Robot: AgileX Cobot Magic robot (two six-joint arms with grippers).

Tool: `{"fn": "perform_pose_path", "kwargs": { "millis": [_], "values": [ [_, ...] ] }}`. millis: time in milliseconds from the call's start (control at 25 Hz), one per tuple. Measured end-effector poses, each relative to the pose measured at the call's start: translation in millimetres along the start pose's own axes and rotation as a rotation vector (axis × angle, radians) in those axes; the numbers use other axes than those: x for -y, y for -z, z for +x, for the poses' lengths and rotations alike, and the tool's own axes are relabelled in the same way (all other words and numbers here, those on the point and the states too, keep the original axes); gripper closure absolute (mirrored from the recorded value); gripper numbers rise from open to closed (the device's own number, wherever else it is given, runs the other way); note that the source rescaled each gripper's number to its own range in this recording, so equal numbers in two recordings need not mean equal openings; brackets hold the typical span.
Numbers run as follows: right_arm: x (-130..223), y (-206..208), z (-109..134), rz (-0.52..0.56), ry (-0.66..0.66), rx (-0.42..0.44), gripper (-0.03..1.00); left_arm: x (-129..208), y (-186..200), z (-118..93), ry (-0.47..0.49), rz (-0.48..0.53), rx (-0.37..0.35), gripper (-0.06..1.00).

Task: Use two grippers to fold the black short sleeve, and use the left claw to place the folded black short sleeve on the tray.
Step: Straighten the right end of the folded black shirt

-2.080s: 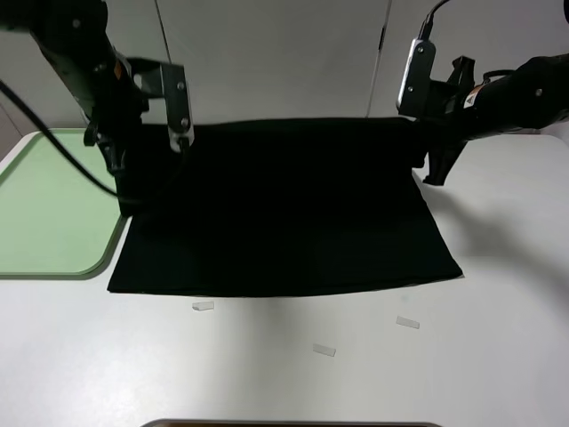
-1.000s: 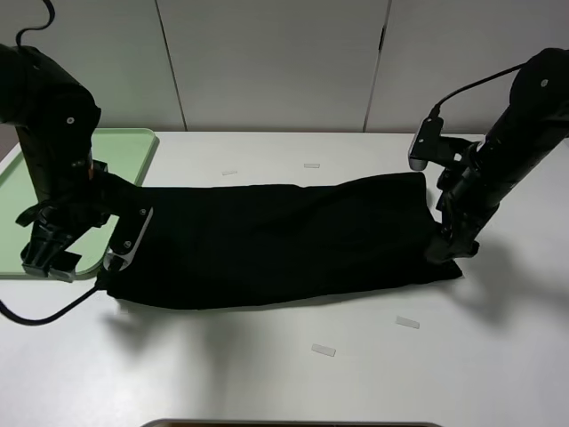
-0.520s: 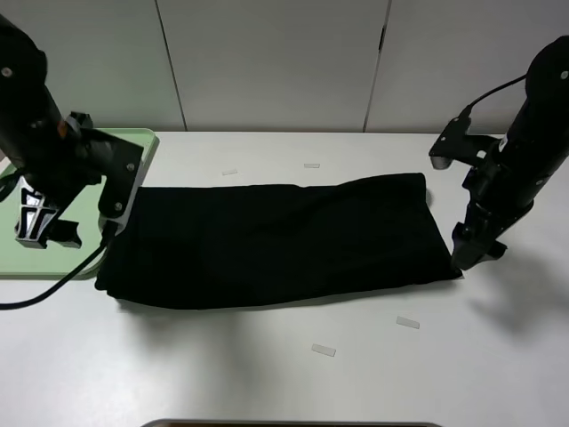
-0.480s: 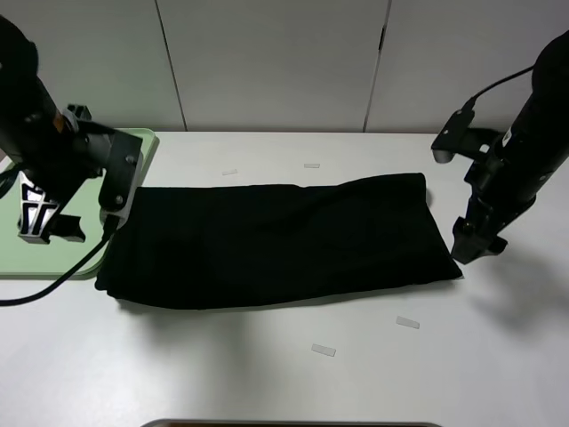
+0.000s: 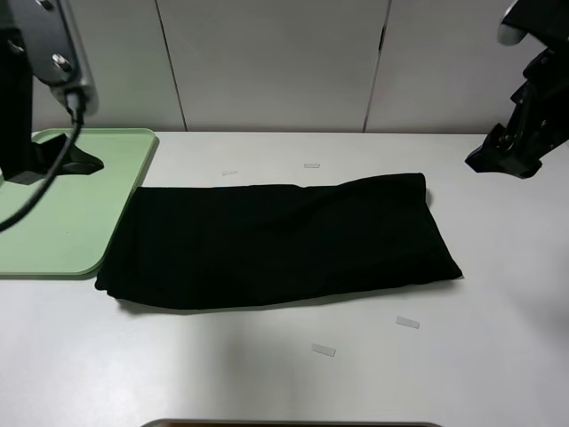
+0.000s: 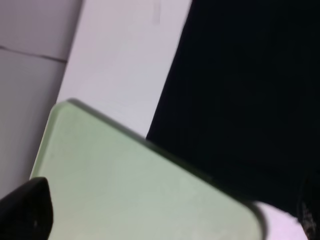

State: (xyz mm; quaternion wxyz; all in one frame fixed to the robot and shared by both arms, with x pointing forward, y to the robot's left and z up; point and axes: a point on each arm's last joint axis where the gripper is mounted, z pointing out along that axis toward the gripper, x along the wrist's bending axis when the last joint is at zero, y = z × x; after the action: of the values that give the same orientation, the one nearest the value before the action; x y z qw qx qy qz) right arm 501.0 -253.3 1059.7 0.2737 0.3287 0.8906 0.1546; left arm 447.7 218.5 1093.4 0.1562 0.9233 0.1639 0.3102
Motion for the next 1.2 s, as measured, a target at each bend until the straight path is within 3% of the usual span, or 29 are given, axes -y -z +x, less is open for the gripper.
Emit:
{"fn": "perform_pose_path", "kwargs": {
  "millis": [240,280,400,440,560,760,1040,1200],
  "values": [
    [-2.7,42.4,2.1,-0.128,-0.058,0.049,-0.03,5.3,62.4,-15.6,0.248,-0.181,0.008,-0.05],
    [-2.8,48.9,3.1,-0.149,-0.070,0.052,-0.03,5.3,62.4,-15.6,0.248,-0.181,0.008,-0.05],
    [-3.2,66.6,5.8,-0.213,-0.105,0.062,-0.03,9.8,95.3,-26.5,0.379,-0.304,0.016,-0.05],
    [-3.4,71.9,7.0,-0.234,-0.122,0.060,-0.03,17.0,121.1,-38.0,0.433,-0.388,0.025,-0.05],
    [-4.0,85.6,10.5,-0.295,-0.172,0.052,-0.03,33.9,157.7,-59.5,0.447,-0.492,0.021,-0.05],
    [-5.7,97.1,15.3,-0.361,-0.261,0.011,-0.03,68.6,202.0,-92.8,0.481,-0.619,-0.054,-0.05],
    [-8.0,97.9,20.9,-0.376,-0.360,-0.075,-0.03,118.4,212.6,-134.6,0.592,-0.597,-0.116,-0.05],
    [-8.7,98.3,23.2,-0.377,-0.403,-0.111,-0.03,129.9,194.0,-149.1,0.637,-0.574,-0.092,-0.05]
  ]
}}
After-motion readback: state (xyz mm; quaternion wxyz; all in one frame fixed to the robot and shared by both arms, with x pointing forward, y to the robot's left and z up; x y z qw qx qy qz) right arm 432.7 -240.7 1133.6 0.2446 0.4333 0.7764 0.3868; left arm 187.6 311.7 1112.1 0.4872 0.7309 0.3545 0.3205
